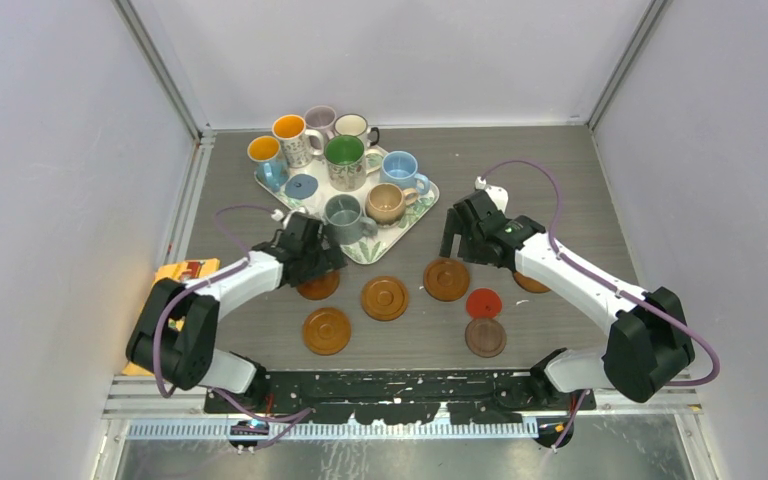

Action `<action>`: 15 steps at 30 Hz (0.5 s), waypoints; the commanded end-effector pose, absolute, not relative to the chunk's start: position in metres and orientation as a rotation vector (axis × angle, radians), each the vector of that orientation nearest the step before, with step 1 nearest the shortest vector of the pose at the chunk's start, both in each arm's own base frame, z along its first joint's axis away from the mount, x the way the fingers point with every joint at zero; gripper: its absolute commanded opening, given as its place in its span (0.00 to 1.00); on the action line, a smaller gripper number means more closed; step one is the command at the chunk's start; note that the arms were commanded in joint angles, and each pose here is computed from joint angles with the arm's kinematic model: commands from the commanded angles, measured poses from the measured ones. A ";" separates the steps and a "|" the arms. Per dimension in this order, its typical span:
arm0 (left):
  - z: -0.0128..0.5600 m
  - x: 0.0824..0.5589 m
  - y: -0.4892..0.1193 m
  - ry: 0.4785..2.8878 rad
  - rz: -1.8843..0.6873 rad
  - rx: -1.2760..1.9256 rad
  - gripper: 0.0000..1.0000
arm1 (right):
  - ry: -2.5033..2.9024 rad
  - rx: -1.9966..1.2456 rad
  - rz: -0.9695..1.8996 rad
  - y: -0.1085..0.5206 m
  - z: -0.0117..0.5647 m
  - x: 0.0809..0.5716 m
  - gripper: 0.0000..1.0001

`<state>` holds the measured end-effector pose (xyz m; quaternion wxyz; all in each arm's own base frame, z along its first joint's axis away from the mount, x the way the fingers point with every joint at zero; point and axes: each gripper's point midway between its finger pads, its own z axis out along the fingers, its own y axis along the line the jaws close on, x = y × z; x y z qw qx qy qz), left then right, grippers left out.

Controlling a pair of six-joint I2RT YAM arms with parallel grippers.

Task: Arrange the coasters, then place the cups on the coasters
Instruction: Move the coaster to the center of the board.

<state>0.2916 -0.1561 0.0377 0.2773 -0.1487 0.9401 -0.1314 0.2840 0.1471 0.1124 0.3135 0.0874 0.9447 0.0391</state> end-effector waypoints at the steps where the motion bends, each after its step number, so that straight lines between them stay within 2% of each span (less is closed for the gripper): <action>1: 0.023 0.274 -0.099 2.558 -0.167 -0.559 1.00 | 2.444 0.228 0.134 0.151 0.123 0.288 1.00; 10: 0.042 0.276 -0.042 2.457 -0.057 -0.780 1.00 | 2.454 0.199 0.163 0.156 0.123 0.287 1.00; 15: 0.066 0.288 -0.051 2.407 -0.172 -0.712 1.00 | 2.460 0.176 0.163 0.157 0.121 0.285 1.00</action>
